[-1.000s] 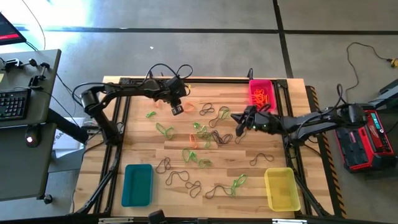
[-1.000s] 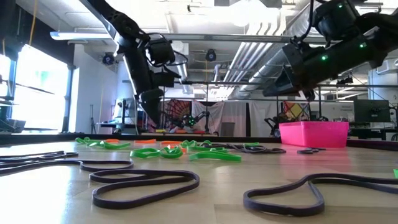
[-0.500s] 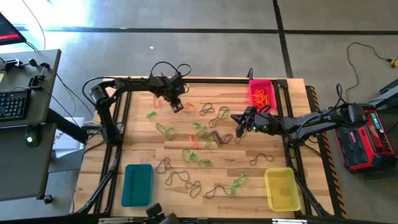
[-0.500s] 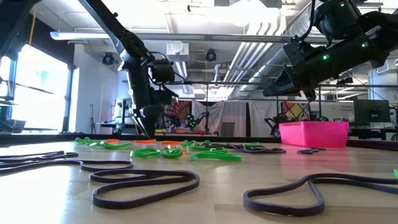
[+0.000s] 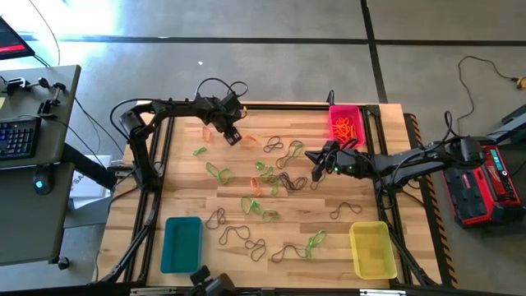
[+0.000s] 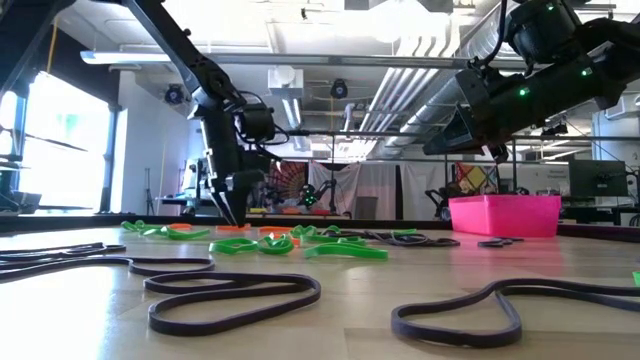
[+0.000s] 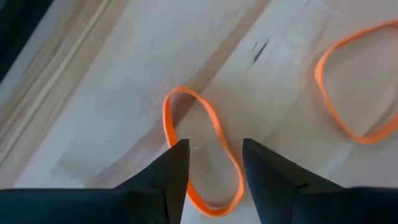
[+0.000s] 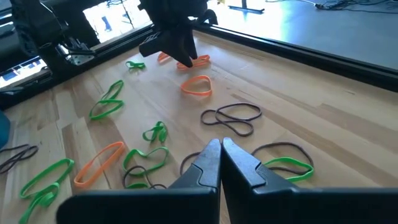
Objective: Sort rubber bands into baskets
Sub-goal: Put the orange rubber band into the red bin
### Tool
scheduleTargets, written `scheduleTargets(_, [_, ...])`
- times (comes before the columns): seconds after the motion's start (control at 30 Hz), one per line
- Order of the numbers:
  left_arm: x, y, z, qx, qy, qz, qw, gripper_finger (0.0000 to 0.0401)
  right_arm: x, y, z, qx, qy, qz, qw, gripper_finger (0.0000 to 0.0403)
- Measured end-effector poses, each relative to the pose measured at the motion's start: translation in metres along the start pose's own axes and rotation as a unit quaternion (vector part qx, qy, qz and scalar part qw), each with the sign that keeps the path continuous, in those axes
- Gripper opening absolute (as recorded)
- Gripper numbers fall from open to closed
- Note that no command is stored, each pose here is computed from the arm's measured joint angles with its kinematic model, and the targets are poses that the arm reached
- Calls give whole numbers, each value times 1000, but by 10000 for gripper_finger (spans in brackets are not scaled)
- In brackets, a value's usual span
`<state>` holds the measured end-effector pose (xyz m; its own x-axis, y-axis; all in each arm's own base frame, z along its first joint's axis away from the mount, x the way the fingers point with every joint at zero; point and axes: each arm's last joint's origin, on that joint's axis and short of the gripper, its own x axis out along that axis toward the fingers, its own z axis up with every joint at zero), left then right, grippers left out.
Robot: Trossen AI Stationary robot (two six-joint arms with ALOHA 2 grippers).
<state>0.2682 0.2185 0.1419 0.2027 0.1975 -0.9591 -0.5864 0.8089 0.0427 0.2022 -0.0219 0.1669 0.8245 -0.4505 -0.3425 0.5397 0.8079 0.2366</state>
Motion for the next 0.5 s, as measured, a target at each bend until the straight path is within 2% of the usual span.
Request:
scheduleTargets(0.33, [0, 0, -3, 11, 17, -8, 1000, 60, 0, 0, 0, 0, 0, 0, 1000, 0])
scheduleTargets(0.5, [-1, -4, -3, 38, 15, -10, 999, 20, 0, 0, 0, 2, 0, 0, 1000, 0])
